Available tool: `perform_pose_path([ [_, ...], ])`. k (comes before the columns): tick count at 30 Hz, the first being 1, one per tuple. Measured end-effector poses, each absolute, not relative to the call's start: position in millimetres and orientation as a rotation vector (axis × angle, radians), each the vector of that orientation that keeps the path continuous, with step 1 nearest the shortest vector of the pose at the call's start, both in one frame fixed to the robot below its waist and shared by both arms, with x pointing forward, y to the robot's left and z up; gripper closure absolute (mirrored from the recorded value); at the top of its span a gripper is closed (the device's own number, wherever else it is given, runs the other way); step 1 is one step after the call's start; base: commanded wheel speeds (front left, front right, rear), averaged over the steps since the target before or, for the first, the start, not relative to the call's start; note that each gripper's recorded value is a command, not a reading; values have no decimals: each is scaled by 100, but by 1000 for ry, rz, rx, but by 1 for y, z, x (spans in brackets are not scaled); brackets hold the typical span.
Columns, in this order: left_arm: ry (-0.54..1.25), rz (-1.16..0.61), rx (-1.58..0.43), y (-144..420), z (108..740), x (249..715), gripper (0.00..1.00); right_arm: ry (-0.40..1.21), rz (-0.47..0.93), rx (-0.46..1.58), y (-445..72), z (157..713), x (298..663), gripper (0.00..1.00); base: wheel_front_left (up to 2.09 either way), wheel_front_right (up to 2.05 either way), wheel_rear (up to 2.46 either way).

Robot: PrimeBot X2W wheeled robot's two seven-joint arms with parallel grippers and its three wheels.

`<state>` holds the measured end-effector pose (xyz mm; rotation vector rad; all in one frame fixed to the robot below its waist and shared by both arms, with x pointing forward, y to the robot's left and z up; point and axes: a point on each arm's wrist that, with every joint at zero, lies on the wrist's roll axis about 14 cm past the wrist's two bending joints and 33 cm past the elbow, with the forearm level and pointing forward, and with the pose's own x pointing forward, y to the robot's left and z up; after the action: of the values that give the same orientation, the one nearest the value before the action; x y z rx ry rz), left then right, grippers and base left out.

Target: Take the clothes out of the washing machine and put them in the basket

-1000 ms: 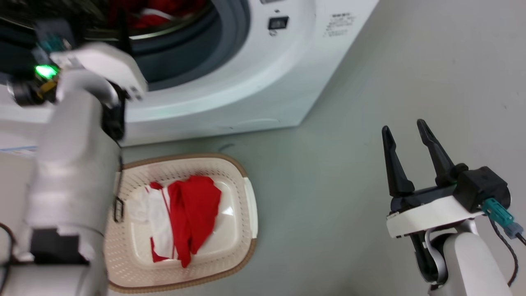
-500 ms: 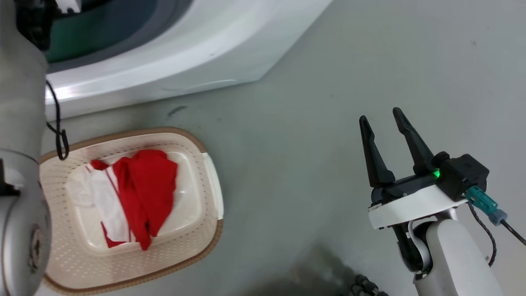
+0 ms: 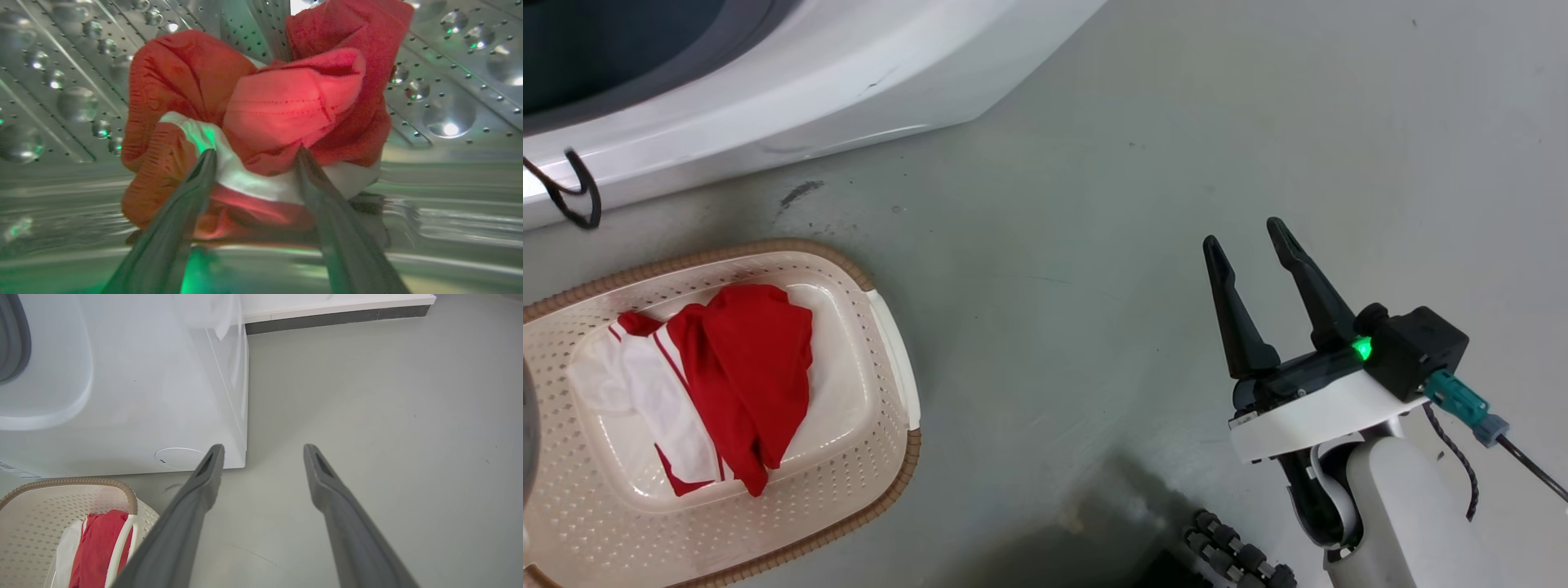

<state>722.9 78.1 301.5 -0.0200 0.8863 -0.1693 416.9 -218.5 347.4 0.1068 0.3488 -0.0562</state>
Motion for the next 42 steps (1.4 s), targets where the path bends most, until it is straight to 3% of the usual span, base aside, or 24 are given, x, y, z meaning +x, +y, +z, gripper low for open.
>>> perform_pose_path([
  [1, 903, -166, -23, 79, 299, 723, 0, 352, -59, 110, -219, 346, 416, 0, 0, 0, 0],
  [2, 914, -158, -27, 80, 297, 723, 53, 356, -59, 112, -218, 345, 416, 0, 0, 0, 0],
  [3, 918, -153, -30, 80, 296, 723, 85, 359, -58, 115, -218, 344, 415, 0, 0, 0, 0],
  [4, 921, -150, -35, 80, 295, 723, 100, 361, -57, 119, -217, 344, 415, 0, 0, 0, 0],
  [10, 871, -118, -16, 85, 302, 725, 100, 351, -53, 140, -214, 347, 415, 0, 0, 0, 0],
  [20, 461, -117, 94, 94, 370, 737, 100, 280, -53, 126, -217, 373, 421, 0, 0, 0, 0],
  [30, 191, -156, 79, 95, 439, 679, 100, 177, -33, 112, -211, 417, 409, 0, 0, 0, 0],
  [42, 40, -137, 35, 123, 518, 608, 100, 78, -21, 118, -205, 461, 378, 0, 0, 0, 0],
])
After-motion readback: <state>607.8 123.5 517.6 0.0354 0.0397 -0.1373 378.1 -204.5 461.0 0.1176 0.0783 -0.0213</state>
